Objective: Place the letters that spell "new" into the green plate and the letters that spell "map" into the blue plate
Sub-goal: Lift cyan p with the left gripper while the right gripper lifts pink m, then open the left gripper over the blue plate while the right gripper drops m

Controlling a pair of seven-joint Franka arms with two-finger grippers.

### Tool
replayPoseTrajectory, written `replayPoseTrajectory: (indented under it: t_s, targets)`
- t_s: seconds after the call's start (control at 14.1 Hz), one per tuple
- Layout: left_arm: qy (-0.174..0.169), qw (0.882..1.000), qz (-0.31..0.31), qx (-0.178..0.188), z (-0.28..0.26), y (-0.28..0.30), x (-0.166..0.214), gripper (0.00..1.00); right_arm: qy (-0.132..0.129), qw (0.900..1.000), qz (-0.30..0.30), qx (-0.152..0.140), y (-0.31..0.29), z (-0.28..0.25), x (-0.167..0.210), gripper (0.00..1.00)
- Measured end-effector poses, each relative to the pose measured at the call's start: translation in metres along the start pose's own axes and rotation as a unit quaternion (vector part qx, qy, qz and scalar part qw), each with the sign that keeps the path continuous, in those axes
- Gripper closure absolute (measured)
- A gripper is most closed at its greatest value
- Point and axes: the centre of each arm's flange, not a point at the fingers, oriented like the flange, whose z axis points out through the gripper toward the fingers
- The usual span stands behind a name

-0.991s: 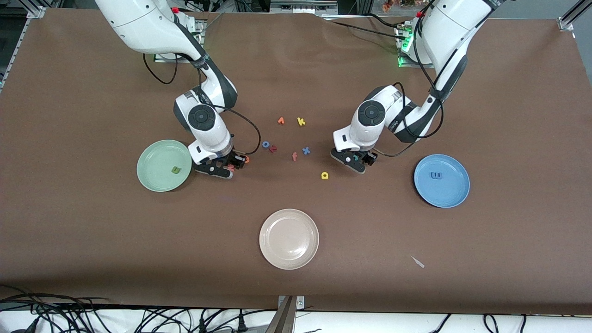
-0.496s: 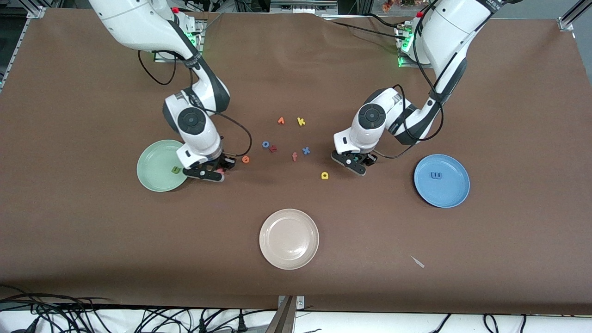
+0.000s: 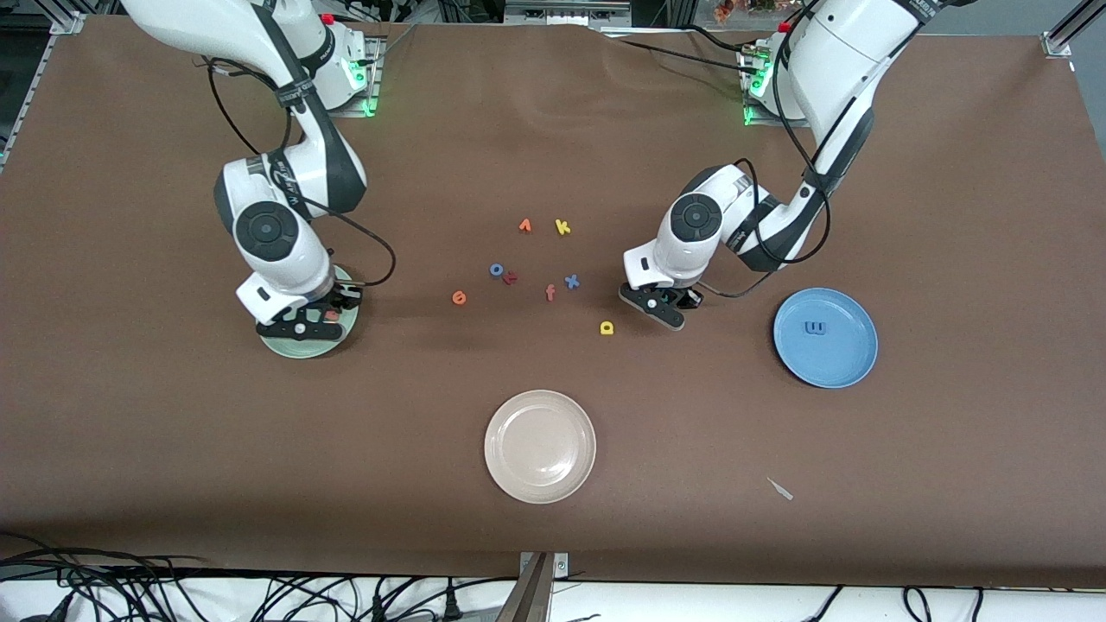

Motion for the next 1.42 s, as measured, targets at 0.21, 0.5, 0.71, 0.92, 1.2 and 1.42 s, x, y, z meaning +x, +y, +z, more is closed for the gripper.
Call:
replayPoseTrajectory:
  t_s: [0.21, 0.5, 0.71, 0.92, 1.2, 1.42]
  targets:
    - [-0.017, 1.000, -0.021, 0.007, -0.002, -0.028, 0.001, 0.72, 0.014, 1.000, -0.005, 0.015, 0.007, 0.024, -0.026, 0.73]
    - [-0.090, 0.996, -0.009, 0.017, -0.045, -0.065, 0.022, 0.72, 0.027, 0.999, -0.002, 0.028, 0.008, 0.032, -0.038, 0.49]
    - [-0.117, 0.993, 0.034, -0.006, -0.077, -0.122, 0.026, 0.72, 0.029, 0.997, 0.027, 0.065, -0.017, 0.003, -0.028, 0.22]
    - [-0.124, 0.989, 0.071, -0.028, -0.077, -0.197, 0.007, 0.72, 0.025, 0.994, 0.073, 0.078, -0.075, -0.028, -0.028, 0.20]
    - [-0.137, 0.983, 0.108, -0.050, -0.057, -0.262, -0.022, 0.72, 0.020, 0.989, 0.122, 0.079, -0.146, -0.014, -0.038, 0.20]
    - [-0.151, 0.980, 0.114, -0.052, -0.039, -0.271, -0.029, 0.57, 0.022, 0.986, 0.144, 0.082, -0.186, 0.004, -0.042, 0.20]
